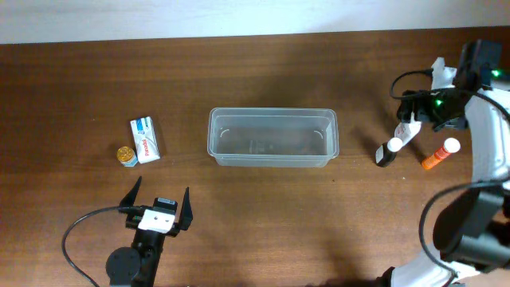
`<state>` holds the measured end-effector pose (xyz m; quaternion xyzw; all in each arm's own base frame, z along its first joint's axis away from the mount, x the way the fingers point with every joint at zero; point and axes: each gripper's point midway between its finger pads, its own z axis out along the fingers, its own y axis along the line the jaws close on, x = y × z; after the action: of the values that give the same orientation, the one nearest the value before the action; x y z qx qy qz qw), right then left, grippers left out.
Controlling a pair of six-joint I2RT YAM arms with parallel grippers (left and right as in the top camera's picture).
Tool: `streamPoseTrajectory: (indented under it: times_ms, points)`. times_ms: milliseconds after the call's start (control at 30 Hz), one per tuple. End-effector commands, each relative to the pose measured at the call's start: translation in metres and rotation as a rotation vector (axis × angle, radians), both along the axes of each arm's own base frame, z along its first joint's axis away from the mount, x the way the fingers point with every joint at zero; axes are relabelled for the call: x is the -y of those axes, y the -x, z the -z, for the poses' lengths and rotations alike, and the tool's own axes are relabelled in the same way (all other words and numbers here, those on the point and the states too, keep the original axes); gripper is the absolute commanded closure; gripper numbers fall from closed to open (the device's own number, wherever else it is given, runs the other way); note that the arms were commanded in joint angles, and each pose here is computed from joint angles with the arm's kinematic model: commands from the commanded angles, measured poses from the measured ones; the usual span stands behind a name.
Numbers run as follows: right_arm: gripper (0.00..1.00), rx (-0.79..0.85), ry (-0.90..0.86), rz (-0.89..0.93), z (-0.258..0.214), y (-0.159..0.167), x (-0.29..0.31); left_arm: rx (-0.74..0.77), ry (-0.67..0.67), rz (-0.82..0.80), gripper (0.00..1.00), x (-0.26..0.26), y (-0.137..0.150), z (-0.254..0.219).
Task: Pack container
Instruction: 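Move the right gripper down over the white spray bottle and grasp it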
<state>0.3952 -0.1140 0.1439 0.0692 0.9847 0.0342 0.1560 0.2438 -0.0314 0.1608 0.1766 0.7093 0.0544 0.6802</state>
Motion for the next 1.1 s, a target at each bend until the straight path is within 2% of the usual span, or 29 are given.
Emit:
streamPoseTrajectory:
  times_ms: [0, 367, 567, 767, 900, 1067]
  points:
    - [0.02, 0.017, -0.010, -0.029, 0.006, -0.010, 0.001, 0.003, 0.005, -0.013, 0.01, -0.002, 0.000, 0.001]
    - [0.00, 0.023, -0.011, -0.030, 0.028, -0.026, 0.007, 0.003, 0.005, -0.013, 0.01, -0.002, 0.000, 0.001]
    - [0.14, -0.007, -0.023, -0.030, 0.041, -0.026, 0.007, 0.003, 0.005, -0.013, 0.01, -0.002, 0.000, 0.001]
    - [0.19, -0.034, -0.030, -0.044, 0.055, -0.026, 0.007, 0.003, 0.005, -0.013, 0.01, -0.002, 0.000, 0.001]
    - [0.27, -0.035, -0.028, -0.051, 0.058, -0.028, 0.007, 0.003, 0.005, -0.013, 0.01, -0.002, 0.000, 0.001]
    - [0.50, -0.026, -0.024, -0.050, 0.058, -0.030, 0.008, 0.003, 0.005, -0.013, 0.01, -0.002, 0.000, 0.001]
